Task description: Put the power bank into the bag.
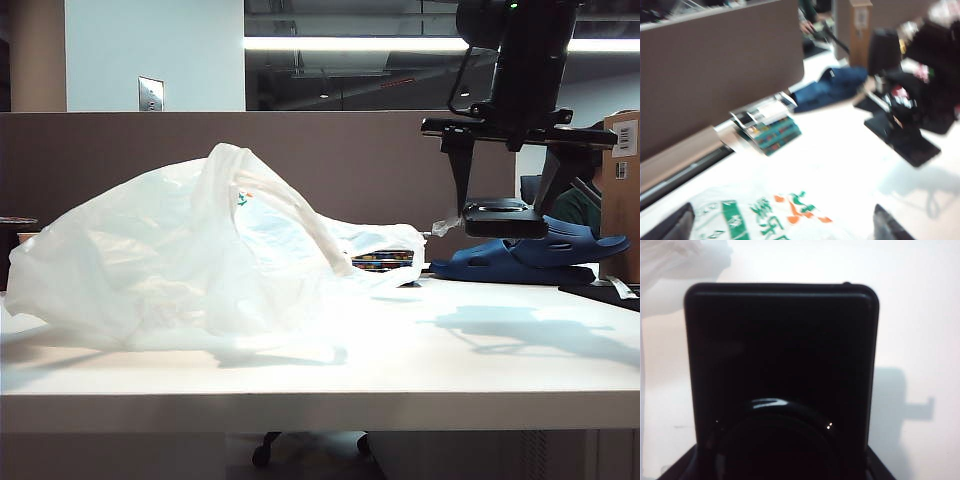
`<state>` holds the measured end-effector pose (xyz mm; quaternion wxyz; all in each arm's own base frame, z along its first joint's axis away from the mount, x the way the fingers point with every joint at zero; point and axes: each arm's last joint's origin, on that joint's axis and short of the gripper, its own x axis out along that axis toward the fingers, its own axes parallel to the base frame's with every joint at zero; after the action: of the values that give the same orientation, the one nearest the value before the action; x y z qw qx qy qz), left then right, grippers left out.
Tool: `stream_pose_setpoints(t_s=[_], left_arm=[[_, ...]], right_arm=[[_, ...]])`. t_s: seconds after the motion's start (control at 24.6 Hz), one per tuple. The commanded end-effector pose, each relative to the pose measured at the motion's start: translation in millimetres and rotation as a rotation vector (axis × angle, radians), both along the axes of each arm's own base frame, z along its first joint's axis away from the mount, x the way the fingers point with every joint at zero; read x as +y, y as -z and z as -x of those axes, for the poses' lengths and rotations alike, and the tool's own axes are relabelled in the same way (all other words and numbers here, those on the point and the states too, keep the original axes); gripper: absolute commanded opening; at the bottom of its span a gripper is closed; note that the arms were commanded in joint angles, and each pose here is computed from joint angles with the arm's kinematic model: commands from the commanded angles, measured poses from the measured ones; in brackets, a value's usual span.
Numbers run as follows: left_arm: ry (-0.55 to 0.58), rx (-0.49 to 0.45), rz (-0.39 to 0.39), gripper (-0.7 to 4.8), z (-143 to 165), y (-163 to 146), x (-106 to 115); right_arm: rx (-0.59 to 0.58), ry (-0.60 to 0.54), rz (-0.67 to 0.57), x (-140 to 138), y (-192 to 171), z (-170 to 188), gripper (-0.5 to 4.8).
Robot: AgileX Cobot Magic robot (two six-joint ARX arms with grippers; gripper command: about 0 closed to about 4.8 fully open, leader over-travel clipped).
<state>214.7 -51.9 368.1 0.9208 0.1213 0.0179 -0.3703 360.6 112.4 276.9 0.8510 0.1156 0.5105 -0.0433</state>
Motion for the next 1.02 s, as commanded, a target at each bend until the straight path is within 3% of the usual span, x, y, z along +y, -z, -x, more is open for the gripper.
stream_pose_setpoints(t_s=[0.04,0.16,0.45,0.53,0.69,0.9,1.02], left_arm=[[0.017,-0.021,-0.068,4.79,-17.6,1.2,-16.9],[0.039,0.040,-0.102,4.79,-41.7,11.8,-45.6],[0.035,0.081,-0.224,4.79,-57.6,38.8,-85.9],[0.000,0.086,-0.320,4.79,-62.2,55.6,-104.8],[-0.004,0.082,-0.427,4.79,-61.0,73.0,-129.1],[-0.036,0.037,-0.565,4.79,-57.3,85.3,-147.3],[-0.046,0.043,-0.603,4.79,-57.5,93.7,-155.6]], right_arm=[[-0.046,-0.006,-0.013,0.6,-7.7,-1.2,2.60],[-0.057,-0.019,-0.009,0.9,-8.3,-2.1,2.60],[-0.064,-0.022,-0.013,0.7,-8.7,-2.8,2.60],[-0.065,-0.022,-0.013,0.8,-8.8,-2.9,2.60],[-0.066,-0.024,-0.017,0.9,-8.9,-3.0,2.60],[-0.071,-0.026,-0.022,1.2,-9.2,-3.5,2.60],[-0.073,-0.026,-0.023,1.3,-9.3,-3.6,2.60]])
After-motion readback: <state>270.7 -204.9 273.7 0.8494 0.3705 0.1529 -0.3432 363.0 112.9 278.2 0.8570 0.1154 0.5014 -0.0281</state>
